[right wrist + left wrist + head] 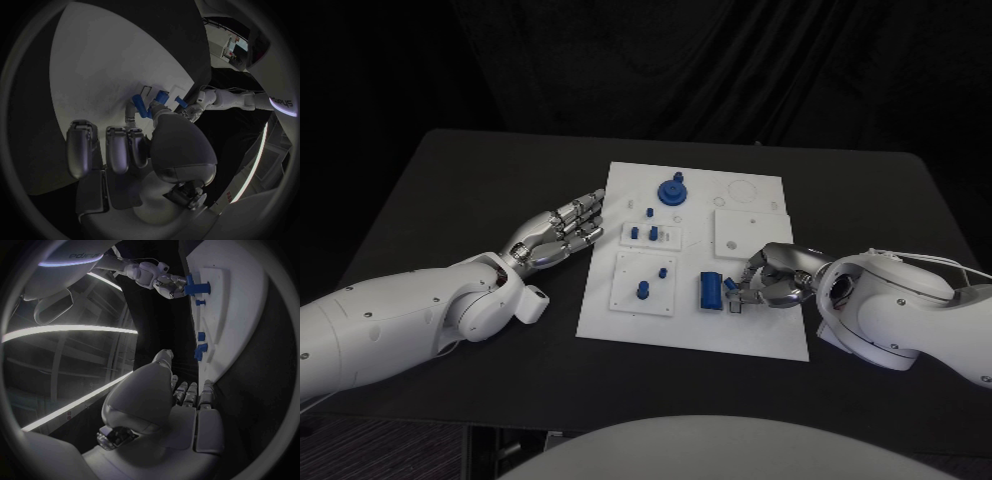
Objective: Assemble the parts on the task board
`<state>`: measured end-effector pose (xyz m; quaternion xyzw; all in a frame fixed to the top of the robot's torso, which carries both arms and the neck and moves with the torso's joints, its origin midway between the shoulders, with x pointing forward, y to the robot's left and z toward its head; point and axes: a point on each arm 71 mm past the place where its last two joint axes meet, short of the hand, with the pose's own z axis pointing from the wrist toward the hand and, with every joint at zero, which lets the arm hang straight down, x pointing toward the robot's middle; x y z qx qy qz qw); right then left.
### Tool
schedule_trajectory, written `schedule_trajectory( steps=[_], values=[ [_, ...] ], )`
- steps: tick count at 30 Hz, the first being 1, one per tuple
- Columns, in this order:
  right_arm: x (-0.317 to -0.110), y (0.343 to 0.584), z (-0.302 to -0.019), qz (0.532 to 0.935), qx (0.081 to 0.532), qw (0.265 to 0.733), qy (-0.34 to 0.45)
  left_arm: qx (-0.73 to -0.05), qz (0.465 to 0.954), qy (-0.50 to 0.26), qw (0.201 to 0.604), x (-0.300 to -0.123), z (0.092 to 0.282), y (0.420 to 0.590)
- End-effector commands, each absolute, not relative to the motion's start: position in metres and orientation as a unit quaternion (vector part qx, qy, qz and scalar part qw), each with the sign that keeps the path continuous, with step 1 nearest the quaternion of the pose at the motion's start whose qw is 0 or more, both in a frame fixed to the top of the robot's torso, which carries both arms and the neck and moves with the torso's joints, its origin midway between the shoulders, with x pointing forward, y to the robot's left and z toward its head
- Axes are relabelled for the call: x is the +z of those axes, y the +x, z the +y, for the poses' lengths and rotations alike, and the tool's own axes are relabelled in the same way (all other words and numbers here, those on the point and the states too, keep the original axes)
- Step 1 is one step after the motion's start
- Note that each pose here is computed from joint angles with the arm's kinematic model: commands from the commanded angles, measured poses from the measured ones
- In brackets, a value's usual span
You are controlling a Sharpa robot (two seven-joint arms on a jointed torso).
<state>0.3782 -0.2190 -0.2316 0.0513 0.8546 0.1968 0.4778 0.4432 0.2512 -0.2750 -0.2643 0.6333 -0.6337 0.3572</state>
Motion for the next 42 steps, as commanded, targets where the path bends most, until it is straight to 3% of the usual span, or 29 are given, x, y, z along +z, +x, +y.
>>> schedule_trajectory(
  steps=[1,30,42],
  values=[
    [-0.232,0.379,-0.219,0.858,0.186,0.477,0.047,-0.662,0.609,-0.249,0.36,-0.27,0.249,0.441],
    [-0.221,0.37,-0.223,0.834,0.213,0.504,0.074,-0.661,0.61,-0.25,0.358,-0.271,0.25,0.441],
    [-0.23,0.364,-0.234,0.857,0.213,0.435,0.174,-0.661,0.611,-0.25,0.357,-0.272,0.249,0.441]
  ],
)
